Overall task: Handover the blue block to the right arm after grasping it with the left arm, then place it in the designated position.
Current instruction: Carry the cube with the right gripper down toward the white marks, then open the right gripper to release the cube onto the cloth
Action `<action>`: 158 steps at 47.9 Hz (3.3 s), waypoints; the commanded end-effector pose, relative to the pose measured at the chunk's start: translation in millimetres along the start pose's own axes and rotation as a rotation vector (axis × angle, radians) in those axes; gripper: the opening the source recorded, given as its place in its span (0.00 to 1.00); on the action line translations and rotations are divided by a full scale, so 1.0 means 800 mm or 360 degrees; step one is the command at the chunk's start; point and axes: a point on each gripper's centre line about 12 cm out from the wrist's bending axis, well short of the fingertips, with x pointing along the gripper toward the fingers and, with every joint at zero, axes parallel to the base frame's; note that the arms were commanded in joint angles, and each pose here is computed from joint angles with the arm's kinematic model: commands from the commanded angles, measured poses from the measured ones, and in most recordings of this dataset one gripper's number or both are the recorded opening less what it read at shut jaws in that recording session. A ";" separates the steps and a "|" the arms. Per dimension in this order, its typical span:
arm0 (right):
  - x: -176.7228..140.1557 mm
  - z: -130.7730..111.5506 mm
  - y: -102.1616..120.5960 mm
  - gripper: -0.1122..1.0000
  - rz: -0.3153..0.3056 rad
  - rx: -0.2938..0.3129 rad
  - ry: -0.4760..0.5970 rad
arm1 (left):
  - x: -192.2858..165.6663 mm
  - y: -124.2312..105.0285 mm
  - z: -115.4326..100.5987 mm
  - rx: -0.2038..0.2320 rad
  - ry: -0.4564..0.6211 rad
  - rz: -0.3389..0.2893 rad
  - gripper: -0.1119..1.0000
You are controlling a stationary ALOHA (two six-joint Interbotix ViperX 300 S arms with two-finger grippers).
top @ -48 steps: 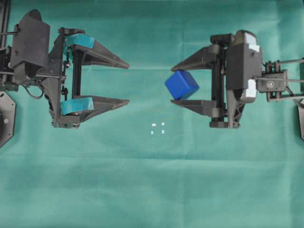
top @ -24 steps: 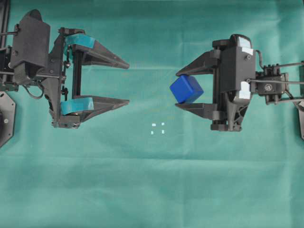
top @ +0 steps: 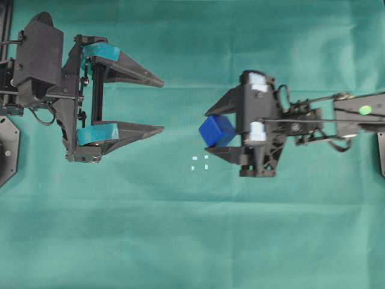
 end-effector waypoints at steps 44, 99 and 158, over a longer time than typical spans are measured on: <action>0.133 -0.065 0.019 0.69 0.0166 0.0125 0.0049 | -0.003 0.000 0.013 -0.0003 -0.0051 0.0001 1.00; 0.145 -0.067 0.021 0.89 0.0190 0.0122 0.0027 | -0.003 0.000 0.014 -0.0003 -0.0054 0.0001 1.00; -0.005 0.037 0.007 0.90 0.0044 0.0084 -0.0157 | -0.003 0.001 0.014 -0.0001 -0.0054 0.0004 1.00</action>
